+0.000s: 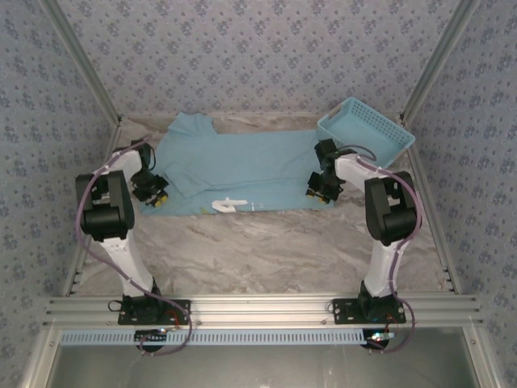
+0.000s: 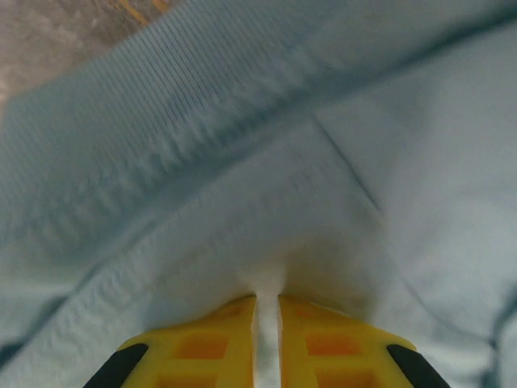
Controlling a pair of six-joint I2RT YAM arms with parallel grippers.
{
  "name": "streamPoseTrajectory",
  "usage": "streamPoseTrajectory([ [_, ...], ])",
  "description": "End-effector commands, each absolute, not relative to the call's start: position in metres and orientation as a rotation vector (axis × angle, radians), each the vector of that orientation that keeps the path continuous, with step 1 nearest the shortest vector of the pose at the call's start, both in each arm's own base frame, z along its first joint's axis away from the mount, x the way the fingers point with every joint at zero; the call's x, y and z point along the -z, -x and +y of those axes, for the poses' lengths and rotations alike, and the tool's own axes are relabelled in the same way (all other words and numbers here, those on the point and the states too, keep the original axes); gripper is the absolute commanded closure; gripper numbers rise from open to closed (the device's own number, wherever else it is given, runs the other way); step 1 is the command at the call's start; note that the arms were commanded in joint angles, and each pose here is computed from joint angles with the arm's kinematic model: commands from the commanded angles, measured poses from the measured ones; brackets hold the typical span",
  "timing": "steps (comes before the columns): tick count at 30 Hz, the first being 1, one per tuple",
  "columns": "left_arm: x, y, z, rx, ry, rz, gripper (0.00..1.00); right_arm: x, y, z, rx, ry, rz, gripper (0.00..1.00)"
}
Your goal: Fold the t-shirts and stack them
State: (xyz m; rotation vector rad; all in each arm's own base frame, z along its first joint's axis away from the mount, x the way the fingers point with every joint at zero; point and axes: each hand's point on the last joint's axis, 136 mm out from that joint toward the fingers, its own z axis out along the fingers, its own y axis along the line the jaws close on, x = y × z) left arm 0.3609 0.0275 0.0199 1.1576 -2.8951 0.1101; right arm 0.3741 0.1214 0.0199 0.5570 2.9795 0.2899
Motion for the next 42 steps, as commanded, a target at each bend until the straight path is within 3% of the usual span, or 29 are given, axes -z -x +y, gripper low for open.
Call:
streamPoseTrajectory([
  [1,-0.009,-0.353,0.030,-0.075,-1.172,-2.857,0.87,-0.009,-0.368,0.121,-0.280,-0.581,3.040,0.65],
  [11,-0.013,-0.260,0.035,0.105,-1.184,-2.786,0.86,-0.008,-0.279,0.091,-0.109,-0.529,3.177,0.62],
  [17,-0.028,-0.226,0.033,0.116,-1.171,-2.783,0.86,-0.026,-0.242,0.089,-0.122,-0.513,3.181,0.59],
  [21,-0.059,-0.235,0.017,0.017,-1.233,-2.888,0.78,-0.056,-0.250,0.103,-0.230,-0.439,3.052,0.52],
  [26,-0.075,-0.241,-0.036,-0.376,-1.374,-2.818,0.63,-0.090,-0.280,0.148,-0.592,-0.319,2.871,0.39],
  [32,-0.059,-0.252,-0.078,-0.601,-1.412,-2.693,0.62,-0.104,-0.300,0.186,-0.879,-0.317,2.799,0.40],
  [42,-0.028,-0.255,-0.072,-0.435,-1.361,-2.722,0.68,-0.109,-0.301,0.189,-0.907,-0.321,2.796,0.42],
])
